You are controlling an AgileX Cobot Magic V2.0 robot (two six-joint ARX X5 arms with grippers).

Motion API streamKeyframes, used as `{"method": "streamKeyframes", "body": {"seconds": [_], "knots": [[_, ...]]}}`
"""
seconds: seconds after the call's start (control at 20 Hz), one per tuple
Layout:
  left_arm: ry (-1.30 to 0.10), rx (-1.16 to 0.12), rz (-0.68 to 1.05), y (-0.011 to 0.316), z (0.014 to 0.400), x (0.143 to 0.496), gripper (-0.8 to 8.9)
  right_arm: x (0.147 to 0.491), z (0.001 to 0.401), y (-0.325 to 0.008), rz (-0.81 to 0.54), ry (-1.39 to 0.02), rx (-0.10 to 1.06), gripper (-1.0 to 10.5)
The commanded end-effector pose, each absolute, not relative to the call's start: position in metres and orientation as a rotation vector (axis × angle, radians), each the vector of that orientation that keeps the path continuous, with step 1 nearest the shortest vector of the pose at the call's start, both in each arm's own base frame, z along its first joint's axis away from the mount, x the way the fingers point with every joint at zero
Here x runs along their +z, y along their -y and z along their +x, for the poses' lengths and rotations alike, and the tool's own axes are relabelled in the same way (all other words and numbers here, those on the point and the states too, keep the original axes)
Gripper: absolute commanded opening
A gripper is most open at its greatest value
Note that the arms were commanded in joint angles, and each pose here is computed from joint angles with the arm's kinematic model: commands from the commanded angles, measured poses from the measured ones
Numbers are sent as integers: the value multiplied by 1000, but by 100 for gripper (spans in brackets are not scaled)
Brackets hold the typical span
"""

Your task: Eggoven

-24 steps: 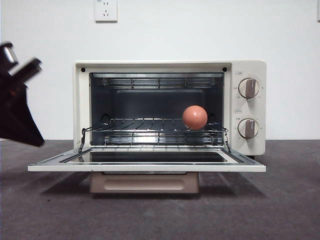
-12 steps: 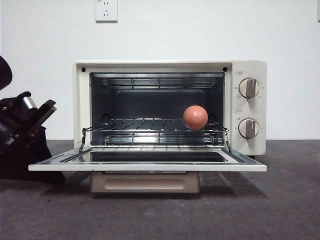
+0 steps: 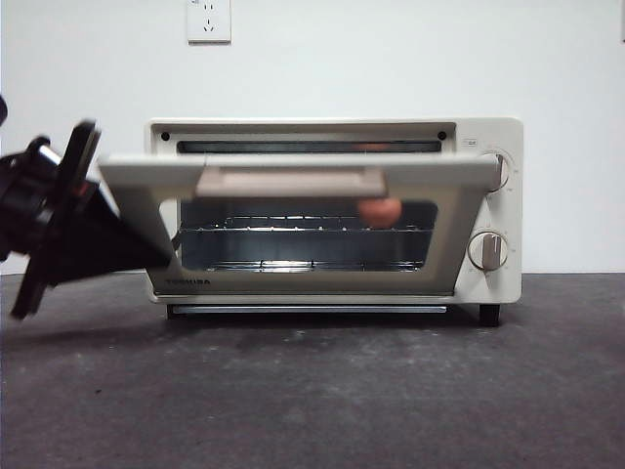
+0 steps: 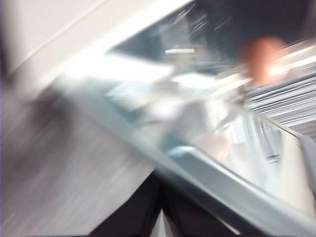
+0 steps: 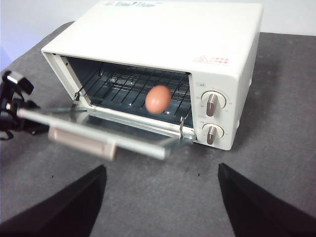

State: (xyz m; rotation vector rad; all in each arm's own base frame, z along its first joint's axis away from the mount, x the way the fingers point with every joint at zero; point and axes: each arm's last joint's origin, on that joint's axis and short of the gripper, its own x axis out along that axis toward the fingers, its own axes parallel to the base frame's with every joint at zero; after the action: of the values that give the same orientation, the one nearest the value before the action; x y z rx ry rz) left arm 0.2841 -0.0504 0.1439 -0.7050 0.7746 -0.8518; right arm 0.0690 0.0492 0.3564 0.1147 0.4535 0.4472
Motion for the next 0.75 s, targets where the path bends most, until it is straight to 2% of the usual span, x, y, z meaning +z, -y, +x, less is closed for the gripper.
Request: {"method": "streamKeyframes", "body": {"seconds": [0.05, 0.25, 0.75], "knots": [[-701, -874, -766, 52, 294, 158, 6, 360, 69, -50, 132, -444, 452, 361], [-582, -883, -799, 52, 300, 173, 6, 360, 69, -50, 130, -449, 451, 360], [-467, -922, -735, 51, 282, 218, 7, 357, 68, -49, 116, -475, 446, 360]]}}
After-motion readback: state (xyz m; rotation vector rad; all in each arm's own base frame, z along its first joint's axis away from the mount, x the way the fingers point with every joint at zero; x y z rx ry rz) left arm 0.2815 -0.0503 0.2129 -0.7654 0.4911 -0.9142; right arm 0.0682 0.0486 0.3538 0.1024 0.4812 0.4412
